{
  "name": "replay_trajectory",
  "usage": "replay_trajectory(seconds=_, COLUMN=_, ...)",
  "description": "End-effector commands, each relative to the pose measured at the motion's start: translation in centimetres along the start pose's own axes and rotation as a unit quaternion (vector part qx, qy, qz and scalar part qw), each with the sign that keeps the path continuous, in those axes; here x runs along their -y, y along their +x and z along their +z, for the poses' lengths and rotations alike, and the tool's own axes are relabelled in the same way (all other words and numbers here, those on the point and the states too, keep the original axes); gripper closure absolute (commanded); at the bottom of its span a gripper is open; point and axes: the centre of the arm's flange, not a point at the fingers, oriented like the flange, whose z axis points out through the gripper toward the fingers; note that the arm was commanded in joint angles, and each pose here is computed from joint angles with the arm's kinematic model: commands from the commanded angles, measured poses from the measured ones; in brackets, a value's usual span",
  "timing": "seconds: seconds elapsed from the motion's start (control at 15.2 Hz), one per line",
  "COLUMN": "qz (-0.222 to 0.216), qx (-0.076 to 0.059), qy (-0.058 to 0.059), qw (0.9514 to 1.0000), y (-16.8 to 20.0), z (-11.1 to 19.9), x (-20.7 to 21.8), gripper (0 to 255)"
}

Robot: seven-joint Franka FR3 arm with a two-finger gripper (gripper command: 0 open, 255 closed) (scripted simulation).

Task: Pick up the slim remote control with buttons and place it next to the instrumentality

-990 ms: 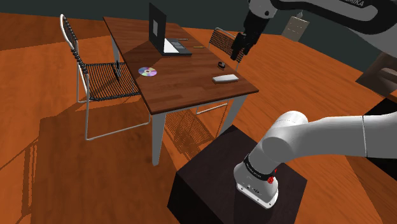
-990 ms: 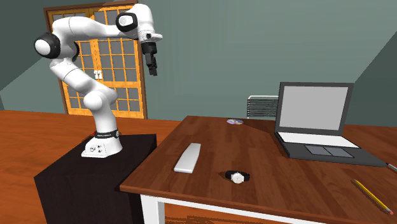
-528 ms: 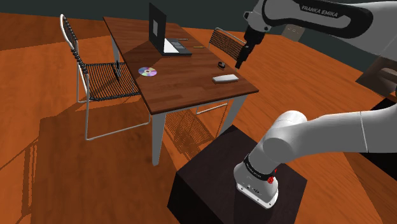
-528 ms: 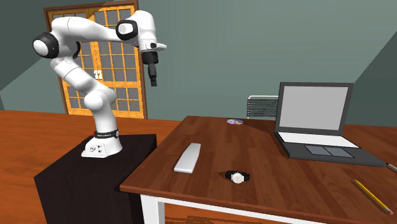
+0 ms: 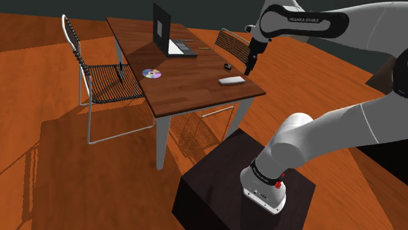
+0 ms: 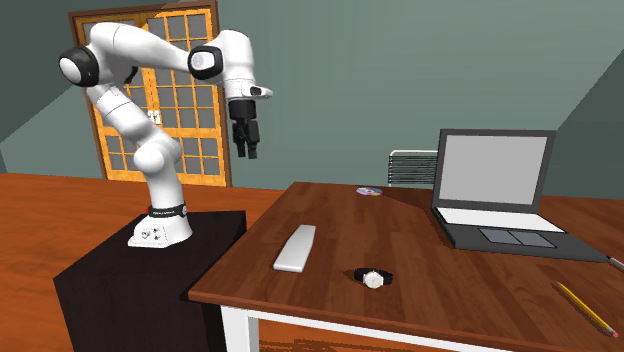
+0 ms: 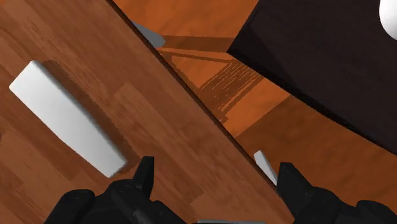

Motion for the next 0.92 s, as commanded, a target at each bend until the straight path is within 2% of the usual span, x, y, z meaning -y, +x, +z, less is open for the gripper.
replay_trajectory(seconds=0.0, qz=-0.036, qx=0.005, qy=0.000, qw=0.9993, y=0.4, z=1.6, x=-2.3, gripper=0)
replay_trajectory(seconds=0.2, qz=-0.087, qx=0.013, qy=0.002, qw=0.9961, y=0.7, z=4.0, x=-5.4, gripper=0)
replay_trajectory(seconds=0.4, qz=-0.137, qx=0.020, qy=0.003, qw=0.9903, y=1.4, z=6.5, x=-8.5, gripper=0)
replay_trajectory(seconds=0.59, qz=-0.187, qx=0.028, qy=0.005, qw=0.9819, y=2.3, z=9.0, x=-11.4, gripper=0)
replay_trajectory(seconds=0.86, qz=-0.253, qx=0.037, qy=0.007, qw=0.9666, y=3.9, z=12.4, x=-15.2, gripper=0)
